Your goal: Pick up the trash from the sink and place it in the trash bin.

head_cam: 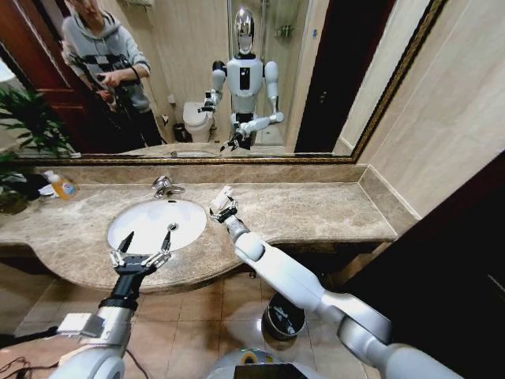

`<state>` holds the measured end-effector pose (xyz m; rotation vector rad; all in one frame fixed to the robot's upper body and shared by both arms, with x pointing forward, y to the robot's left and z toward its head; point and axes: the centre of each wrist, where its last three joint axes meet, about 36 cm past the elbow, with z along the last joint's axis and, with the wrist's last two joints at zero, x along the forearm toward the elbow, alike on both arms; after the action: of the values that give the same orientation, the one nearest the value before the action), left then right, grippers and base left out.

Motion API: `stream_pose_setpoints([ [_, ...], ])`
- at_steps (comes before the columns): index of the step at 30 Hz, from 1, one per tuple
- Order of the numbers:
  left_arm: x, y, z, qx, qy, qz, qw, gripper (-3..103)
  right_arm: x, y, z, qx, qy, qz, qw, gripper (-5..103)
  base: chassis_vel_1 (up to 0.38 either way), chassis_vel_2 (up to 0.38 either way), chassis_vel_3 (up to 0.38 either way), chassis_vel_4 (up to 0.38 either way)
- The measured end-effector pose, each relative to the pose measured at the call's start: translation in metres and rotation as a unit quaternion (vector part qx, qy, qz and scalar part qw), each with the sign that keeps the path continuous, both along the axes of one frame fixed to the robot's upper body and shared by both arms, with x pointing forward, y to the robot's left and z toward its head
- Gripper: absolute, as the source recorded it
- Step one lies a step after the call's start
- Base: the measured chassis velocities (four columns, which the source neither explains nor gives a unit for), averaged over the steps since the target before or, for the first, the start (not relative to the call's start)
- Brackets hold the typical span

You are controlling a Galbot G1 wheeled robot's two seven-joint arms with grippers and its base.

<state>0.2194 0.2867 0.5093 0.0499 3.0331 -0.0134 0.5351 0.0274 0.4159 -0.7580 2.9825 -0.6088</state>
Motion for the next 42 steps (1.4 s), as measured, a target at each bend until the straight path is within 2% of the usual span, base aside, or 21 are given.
stream_pose_setpoints([
  [4, 0.000, 0.000, 0.000, 0.000, 0.000, 0.000, 1.0000, 100, 0.003, 0.010, -0.004, 0.004, 0.009, 0.005, 1.000, 96, 0.000, 0.000, 0.000, 0.000],
  [9, 0.000, 0.000, 0.000, 0.000, 0.000, 0.000, 1.0000, 100, 0.026, 0.013, -0.018, -0.007, -0.012, -0.017, 1.000, 98, 0.000, 0.000, 0.000, 0.000],
  [11, 0.000, 0.000, 0.000, 0.000, 0.000, 0.000, 1.0000, 100, 0.035, 0.011, -0.020, -0.014, -0.017, -0.028, 0.999, 92, 0.000, 0.000, 0.000, 0.000],
  [12, 0.000, 0.000, 0.000, 0.000, 0.000, 0.000, 1.0000, 100, 0.035, 0.011, -0.020, -0.014, -0.017, -0.028, 0.999, 92, 0.000, 0.000, 0.000, 0.000],
  [15, 0.000, 0.000, 0.000, 0.000, 0.000, 0.000, 1.0000, 100, 0.045, 0.001, -0.027, -0.028, -0.017, -0.042, 0.999, 79, 0.000, 0.000, 0.000, 0.000],
  [16, 0.000, 0.000, 0.000, 0.000, 0.000, 0.000, 1.0000, 100, 0.045, 0.001, -0.027, -0.028, -0.017, -0.042, 0.999, 79, 0.000, 0.000, 0.000, 0.000],
  [19, 0.000, 0.000, 0.000, 0.000, 0.000, 0.000, 1.0000, 100, 0.051, -0.016, -0.031, -0.037, -0.014, -0.048, 0.998, 62, 0.000, 0.000, 0.000, 0.000],
  [21, 0.000, 0.000, 0.000, 0.000, 0.000, 0.000, 1.0000, 100, 0.052, -0.019, -0.032, -0.037, -0.014, -0.048, 0.998, 62, 0.000, 0.000, 0.000, 0.000],
  [23, 0.000, 0.000, 0.000, 0.000, 0.000, 0.000, 1.0000, 100, 0.052, -0.027, -0.030, -0.034, -0.014, -0.049, 0.998, 51, 0.000, 0.000, 0.000, 0.000],
  [24, 0.000, 0.000, 0.000, 0.000, 0.000, 0.000, 1.0000, 100, 0.052, -0.027, -0.030, -0.034, -0.014, -0.049, 0.998, 51, 0.000, 0.000, 0.000, 0.000],
  [27, 0.000, 0.000, 0.000, 0.000, 0.000, 0.000, 1.0000, 100, 0.054, -0.036, -0.029, -0.030, -0.012, -0.053, 0.998, 35, 0.000, 0.000, 0.000, 0.000],
  [30, 0.000, 0.000, 0.000, 0.000, 0.000, 0.000, 1.0000, 100, 0.055, -0.041, -0.029, -0.028, -0.012, -0.056, 0.998, 30, 0.000, 0.000, 0.000, 0.000],
  [31, 0.000, 0.000, 0.000, 0.000, 0.000, 0.000, 1.0000, 100, 0.056, -0.044, -0.028, -0.026, -0.011, -0.057, 0.998, 19, 0.000, 0.000, 0.000, 0.000],
  [33, 0.000, 0.000, 0.000, 0.000, 0.000, 0.000, 1.0000, 100, 0.056, -0.046, -0.028, -0.026, -0.011, -0.058, 0.998, 19, 0.000, 0.000, 0.000, 0.000],
  [35, 0.000, 0.000, 0.000, 0.000, 0.000, 0.000, 1.0000, 100, 0.058, -0.052, -0.026, -0.023, -0.010, -0.063, 0.998, 9, 0.000, 0.000, 0.000, 0.000],
  [36, 0.000, 0.000, 0.000, 0.000, 0.000, 0.000, 1.0000, 100, 0.058, -0.052, -0.026, -0.023, -0.010, -0.063, 0.998, 9, 0.000, 0.000, 0.000, 0.000],
  [38, 0.000, 0.000, 0.000, 0.000, 0.000, 0.000, 1.0000, 100, 0.060, -0.059, -0.023, -0.016, -0.010, -0.069, 0.997, 2, 0.000, 0.000, 0.000, 0.000],
  [40, 0.000, 0.000, 0.000, 0.000, 0.000, 0.000, 1.0000, 100, 0.060, -0.064, -0.021, -0.010, -0.010, -0.072, 0.997, 1, 0.000, 0.000, 0.000, 0.000],
  [42, 0.000, 0.000, 0.000, 0.000, 0.000, 0.000, 1.0000, 100, 0.056, -0.080, -0.012, 0.020, -0.007, -0.075, 0.997, 0, 0.000, 0.000, 0.000, 0.000],
])
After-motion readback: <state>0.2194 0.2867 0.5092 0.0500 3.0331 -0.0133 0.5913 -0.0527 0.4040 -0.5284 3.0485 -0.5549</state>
